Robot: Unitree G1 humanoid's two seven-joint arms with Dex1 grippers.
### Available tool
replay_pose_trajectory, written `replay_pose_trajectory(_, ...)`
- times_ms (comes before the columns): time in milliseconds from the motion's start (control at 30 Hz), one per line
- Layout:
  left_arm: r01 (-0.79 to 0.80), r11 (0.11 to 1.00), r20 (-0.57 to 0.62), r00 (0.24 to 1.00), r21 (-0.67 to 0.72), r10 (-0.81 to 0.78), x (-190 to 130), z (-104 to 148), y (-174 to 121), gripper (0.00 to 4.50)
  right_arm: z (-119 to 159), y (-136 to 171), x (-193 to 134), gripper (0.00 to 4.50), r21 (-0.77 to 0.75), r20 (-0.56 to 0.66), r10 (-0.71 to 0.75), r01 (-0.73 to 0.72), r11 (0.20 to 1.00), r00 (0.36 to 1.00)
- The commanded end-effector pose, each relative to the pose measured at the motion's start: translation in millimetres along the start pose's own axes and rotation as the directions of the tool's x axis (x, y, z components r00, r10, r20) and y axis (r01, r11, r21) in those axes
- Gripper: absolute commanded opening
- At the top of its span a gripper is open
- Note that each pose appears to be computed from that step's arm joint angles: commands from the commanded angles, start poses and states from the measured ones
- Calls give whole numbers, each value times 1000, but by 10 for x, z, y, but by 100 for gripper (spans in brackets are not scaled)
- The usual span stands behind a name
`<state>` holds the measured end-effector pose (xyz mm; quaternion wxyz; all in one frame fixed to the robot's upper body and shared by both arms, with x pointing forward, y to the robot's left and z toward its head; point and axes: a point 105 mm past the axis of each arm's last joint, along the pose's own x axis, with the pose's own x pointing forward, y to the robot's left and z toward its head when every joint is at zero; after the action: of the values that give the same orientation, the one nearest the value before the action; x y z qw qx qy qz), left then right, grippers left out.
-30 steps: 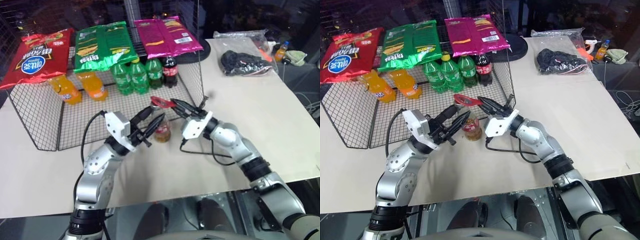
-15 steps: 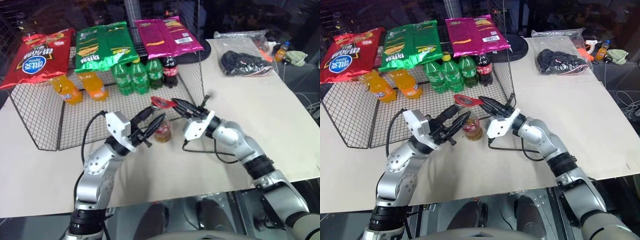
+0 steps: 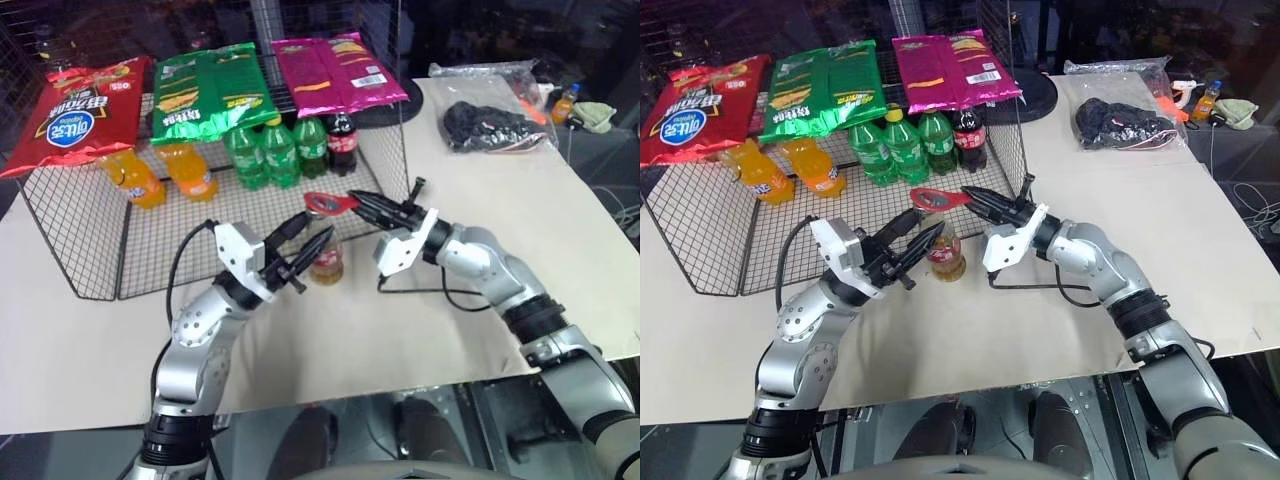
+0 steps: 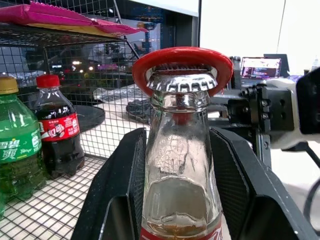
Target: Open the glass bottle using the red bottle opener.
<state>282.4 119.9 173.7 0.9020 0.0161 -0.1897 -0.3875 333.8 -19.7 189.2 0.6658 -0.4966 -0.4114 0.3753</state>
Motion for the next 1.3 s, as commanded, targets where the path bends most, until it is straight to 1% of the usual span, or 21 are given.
replay_pose_trajectory(33, 10, 1000, -26, 1000, -8, -10, 21, -66, -28, 182, 106, 4, 43, 0, -78, 66, 46, -41, 996, 997)
replay_pose_trajectory(167, 11, 1000, -26, 1000, -8, -11, 20, -70, -35, 182, 94, -49, 44, 0, -101, 73, 35, -28, 995, 997)
replay_pose_trajectory(300, 7, 1000, -27, 1000, -6, -7, 15, -71, -27, 182, 88, -220, 69, 0, -130, 79, -9, 19, 991, 997)
replay_pose_trajectory(567, -1, 1000, -28, 1000, -14, 1, 8, -87, -13, 182, 59, -395, 66, 0, -188, 76, -42, 55, 981, 996)
replay_pose_trajectory(667, -4, 1000, -29, 1000, -17, 3, 6, -90, -9, 182, 7, -497, 37, 0, -187, 55, -88, 97, 978, 995)
replay_pose_trajectory(767, -12, 1000, -26, 1000, -16, 12, 4, -88, 0, 182, -42, -589, 11, 0, -159, 32, -149, 153, 975, 988)
replay_pose_trajectory(867, -18, 1000, -29, 999, -16, 17, 3, -92, 5, 182, -111, -711, -18, 0, -101, -6, -241, 239, 966, 970)
replay_pose_trajectory(967, -18, 1000, -28, 999, -16, 17, 3, -91, 5, 182, -159, -780, -42, 0, -64, -37, -297, 294, 954, 954)
replay_pose_trajectory(1100, -27, 1000, -28, 999, 0, 27, -1, -88, 17, 182, -211, -782, -58, 0, -21, -73, -320, 320, 947, 944)
replay_pose_trajectory(1300, -32, 999, -24, 999, 4, 33, -7, -81, 20, 182, -228, -705, -64, 0, 36, -104, -323, 328, 944, 941)
